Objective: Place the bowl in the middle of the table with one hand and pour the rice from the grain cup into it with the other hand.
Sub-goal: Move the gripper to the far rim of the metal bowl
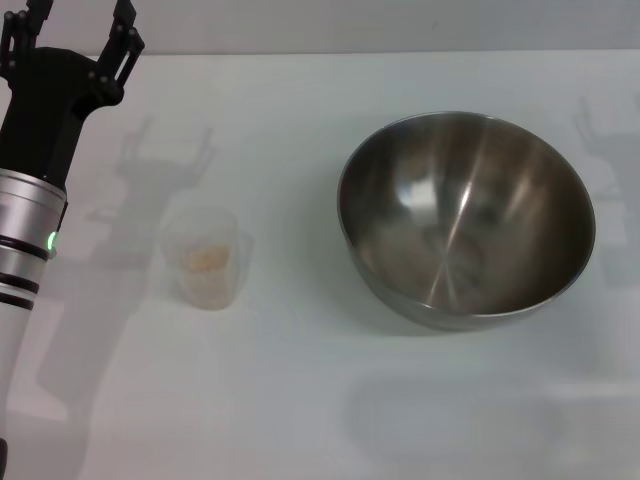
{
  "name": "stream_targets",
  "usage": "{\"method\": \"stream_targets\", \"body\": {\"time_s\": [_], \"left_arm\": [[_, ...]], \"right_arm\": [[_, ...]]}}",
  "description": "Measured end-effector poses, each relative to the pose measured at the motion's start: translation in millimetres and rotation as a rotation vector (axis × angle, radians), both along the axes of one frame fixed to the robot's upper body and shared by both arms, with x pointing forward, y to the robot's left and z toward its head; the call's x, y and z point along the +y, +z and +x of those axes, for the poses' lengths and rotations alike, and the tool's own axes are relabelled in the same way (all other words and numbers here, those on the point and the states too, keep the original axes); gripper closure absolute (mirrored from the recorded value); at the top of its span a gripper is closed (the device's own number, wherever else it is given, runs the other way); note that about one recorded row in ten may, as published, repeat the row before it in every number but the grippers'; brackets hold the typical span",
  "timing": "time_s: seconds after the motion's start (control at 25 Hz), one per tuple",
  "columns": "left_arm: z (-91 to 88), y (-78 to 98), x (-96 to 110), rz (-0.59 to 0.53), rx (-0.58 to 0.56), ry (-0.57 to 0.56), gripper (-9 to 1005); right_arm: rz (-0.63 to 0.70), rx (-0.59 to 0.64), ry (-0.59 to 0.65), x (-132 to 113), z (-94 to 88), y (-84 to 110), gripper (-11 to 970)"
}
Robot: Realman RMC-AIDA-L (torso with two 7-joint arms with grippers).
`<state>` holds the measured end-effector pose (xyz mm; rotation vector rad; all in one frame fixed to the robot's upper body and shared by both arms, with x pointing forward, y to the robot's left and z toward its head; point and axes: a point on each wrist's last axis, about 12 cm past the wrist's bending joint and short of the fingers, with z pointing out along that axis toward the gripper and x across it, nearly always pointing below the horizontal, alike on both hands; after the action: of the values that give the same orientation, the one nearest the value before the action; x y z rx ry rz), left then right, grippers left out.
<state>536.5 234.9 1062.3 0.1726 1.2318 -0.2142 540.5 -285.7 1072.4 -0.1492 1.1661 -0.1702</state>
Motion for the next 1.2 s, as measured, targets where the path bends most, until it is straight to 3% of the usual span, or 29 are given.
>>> {"method": "stream_targets", "body": {"time_s": [0.8,1.2], "left_arm": [[1.2,-0.9,0,-0.001,0.012,0.001,152],[-1.4,-3.0,2,-0.002,0.019,0.008,154]], "right_arm": [[0.012,0.005,0.021,5,2.9,1.5,242],[0.07,0.142,0.134,36,8.3,9.9,246]]}}
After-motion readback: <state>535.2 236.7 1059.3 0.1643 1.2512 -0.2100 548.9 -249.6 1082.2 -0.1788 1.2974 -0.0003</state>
